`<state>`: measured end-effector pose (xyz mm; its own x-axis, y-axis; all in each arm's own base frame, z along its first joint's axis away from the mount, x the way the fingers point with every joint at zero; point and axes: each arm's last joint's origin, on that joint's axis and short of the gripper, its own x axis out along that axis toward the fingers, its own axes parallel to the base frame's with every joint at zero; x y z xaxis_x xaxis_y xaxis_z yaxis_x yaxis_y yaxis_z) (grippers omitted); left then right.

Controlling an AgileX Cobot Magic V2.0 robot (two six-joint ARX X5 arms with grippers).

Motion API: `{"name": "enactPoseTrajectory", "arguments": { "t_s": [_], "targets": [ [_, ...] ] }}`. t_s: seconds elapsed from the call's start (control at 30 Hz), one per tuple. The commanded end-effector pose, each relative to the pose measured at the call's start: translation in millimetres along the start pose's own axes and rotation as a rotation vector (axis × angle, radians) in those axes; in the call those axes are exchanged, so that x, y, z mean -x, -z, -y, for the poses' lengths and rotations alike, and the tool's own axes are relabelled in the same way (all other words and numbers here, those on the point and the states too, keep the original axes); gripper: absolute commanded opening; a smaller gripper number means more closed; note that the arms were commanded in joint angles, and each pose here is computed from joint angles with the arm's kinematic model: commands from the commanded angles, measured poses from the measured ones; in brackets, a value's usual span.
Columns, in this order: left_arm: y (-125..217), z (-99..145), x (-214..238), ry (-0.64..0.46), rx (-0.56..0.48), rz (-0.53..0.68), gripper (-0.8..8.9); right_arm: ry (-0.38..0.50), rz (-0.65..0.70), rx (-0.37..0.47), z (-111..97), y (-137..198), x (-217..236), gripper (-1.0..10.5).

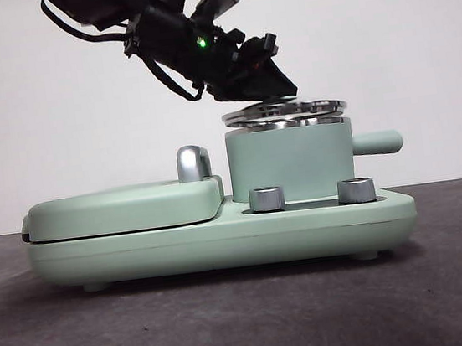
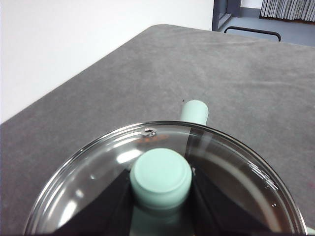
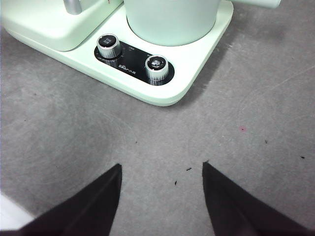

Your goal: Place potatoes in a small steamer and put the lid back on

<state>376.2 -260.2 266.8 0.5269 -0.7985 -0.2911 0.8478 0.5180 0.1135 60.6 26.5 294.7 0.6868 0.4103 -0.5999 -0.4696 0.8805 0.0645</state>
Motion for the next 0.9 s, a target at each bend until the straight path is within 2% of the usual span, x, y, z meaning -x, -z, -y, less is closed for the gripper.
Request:
{"name": "enactPoseTrajectory", "arguments": {
  "t_s": [0.03, 0.77, 0.87, 0.9],
  "targets": [
    [-7.5, 0.6, -6.4, 0.001, -0.025, 0.041, 0.15, 0.0, 0.005, -0.008, -0.2, -1.0, 0.3, 2.5],
    [6.0, -0.5, -14.4, 0.009, 0.0, -0.001, 0.18, 0.004, 0.006, -0.009, 0.0, -1.1, 0.3, 2.5],
    [7.2, -0.4, -14.3, 0.011, 0.004, -0.012, 0.51, 0.004, 0.006, -0.009, 0.0, -1.1, 0.3, 2.5],
    [7.3, -0.4, -14.3, 0.012, 0.005, -0.013, 0.88, 0.004, 0.006, -0.008, 0.0, -1.1, 0.3, 2.5]
  ]
}}
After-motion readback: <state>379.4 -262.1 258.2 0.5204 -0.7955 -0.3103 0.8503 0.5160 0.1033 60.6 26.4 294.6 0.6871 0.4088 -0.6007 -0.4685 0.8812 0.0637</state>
